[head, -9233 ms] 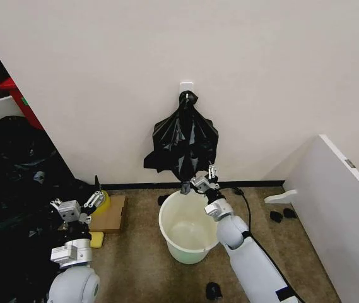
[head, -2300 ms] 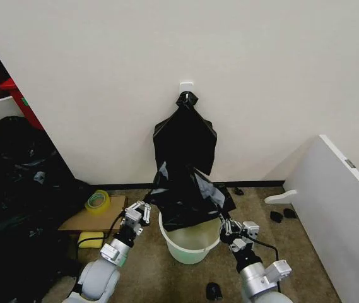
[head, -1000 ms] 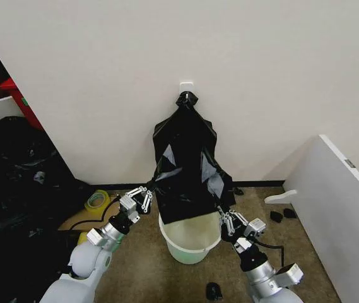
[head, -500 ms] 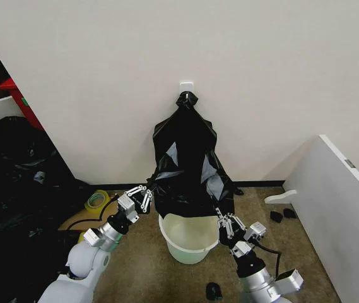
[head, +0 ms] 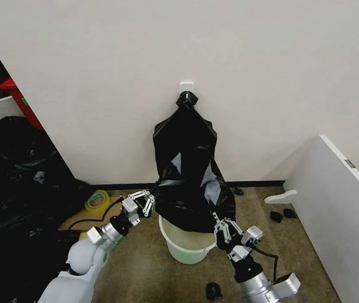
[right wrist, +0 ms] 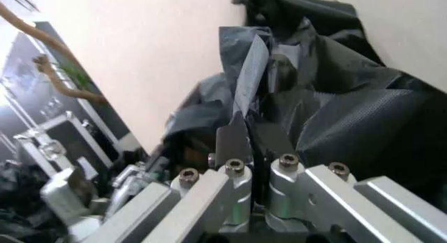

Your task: Place the garbage bag over the trash bin.

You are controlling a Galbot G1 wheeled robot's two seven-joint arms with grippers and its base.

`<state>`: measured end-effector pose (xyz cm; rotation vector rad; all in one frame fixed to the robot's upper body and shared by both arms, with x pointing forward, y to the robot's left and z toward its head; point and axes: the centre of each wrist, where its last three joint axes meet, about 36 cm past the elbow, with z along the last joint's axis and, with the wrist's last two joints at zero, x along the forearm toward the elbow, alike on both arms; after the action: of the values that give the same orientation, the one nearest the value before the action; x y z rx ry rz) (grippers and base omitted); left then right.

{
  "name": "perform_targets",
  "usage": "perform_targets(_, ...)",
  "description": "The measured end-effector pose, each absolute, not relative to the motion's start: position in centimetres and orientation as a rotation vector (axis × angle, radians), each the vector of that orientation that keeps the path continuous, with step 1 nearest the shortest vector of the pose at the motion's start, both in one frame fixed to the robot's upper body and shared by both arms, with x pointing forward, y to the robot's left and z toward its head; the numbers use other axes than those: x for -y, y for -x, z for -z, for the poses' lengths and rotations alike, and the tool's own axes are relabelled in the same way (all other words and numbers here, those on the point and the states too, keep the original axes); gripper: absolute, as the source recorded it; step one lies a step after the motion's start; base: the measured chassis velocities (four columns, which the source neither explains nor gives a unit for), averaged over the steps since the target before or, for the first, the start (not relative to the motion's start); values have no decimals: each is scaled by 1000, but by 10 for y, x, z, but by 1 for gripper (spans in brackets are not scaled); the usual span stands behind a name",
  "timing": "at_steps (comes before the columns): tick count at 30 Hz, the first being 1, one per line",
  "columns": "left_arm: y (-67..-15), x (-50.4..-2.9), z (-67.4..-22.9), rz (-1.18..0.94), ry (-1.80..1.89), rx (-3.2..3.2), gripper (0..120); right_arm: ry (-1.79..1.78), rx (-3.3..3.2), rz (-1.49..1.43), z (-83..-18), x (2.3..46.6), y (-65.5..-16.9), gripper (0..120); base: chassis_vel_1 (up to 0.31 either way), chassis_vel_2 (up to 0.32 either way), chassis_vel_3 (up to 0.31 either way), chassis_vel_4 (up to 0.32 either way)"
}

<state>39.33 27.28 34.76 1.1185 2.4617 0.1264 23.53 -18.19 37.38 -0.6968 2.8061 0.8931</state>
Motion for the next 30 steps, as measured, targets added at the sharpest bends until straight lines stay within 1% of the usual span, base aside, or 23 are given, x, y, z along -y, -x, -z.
perform_targets(5,-394,-277,-345,-215,-1159,-2445,0,665,-2854,-877,-361,183,-237,0,0,0,0,0)
perform_targets(8,-395,-282,-340,-311,-1192,-2441,0,670,-2877,-863,-354,181,-236,0,0,0,0,0)
perform_targets(19,-403,-285,-331,-508,-1203,-2400,0,674,-2878,-851,-354,178,-238,0,0,0,0,0)
perform_targets(22,-406,-284,-331,-603,-1196,-2366,0,670,-2879,-847,-354,179,-239,0,0,0,0,0)
perform_targets(25,-408,-282,-331,-625,-1168,-2357,0,670,-2877,-842,-353,179,-239,0,0,0,0,0)
perform_targets(29,-408,-281,-332,-570,-1118,-2372,0,701,-2845,-828,-353,179,-241,0,0,0,0,0)
perform_targets(30,-408,-280,-333,-519,-1083,-2381,0,724,-2820,-818,-355,180,-242,0,0,0,0,0)
